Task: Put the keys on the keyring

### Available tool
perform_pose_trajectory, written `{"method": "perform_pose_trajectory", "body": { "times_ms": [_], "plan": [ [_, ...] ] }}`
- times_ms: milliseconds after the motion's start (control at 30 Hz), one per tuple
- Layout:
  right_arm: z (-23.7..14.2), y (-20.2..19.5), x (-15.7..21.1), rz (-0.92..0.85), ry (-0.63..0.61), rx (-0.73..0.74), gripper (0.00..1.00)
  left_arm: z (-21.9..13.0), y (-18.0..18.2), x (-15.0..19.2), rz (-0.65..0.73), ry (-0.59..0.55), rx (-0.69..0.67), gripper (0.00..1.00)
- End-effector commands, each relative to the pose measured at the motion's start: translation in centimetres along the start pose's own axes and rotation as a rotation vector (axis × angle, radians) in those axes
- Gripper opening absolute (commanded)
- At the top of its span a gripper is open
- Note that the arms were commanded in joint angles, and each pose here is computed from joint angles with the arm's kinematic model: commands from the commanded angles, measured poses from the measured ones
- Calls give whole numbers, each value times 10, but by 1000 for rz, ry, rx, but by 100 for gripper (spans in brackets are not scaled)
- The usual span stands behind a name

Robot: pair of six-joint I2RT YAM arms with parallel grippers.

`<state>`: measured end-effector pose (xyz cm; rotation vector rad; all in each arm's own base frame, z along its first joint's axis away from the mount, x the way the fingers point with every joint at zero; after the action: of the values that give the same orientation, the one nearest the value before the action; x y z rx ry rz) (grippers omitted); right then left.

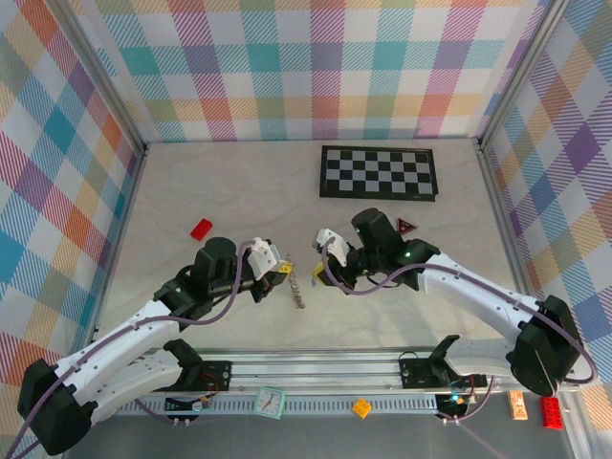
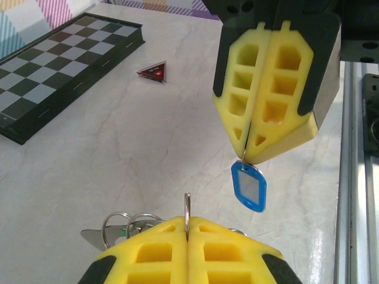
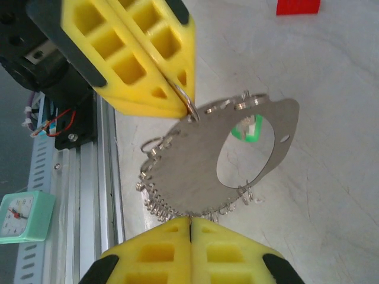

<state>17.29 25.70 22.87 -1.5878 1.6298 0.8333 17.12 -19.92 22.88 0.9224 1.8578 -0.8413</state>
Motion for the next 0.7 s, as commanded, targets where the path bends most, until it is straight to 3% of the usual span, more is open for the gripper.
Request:
{"method": "perform_pose_trajectory", "body": {
  "times_ms": [0,267,667],
  "plan": [
    [-3,6,-16,-83,-86,-39,0,-1,-11,-10,30,-34,72,0],
    [-2,3,-34,-88,-146,-44,0,1,-11,-13,4,-40,78,0],
    [11,-10,-39,-47,-135,2,0,4,-9,-13,-26,-26,72,0]
  ]
}}
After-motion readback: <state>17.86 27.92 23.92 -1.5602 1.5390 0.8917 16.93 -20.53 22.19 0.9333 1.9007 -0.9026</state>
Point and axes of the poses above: each hand's point on the last joint's axis, 136 mm out from that joint toward the fingers, its own z axis out along the fingers, its own y axis along the line the jaws close on, x = y × z, the point moved 6 cm from there along -z, back along the fingers, and after that the axes turned 15 degrees about -z, right-handed, at the moved point
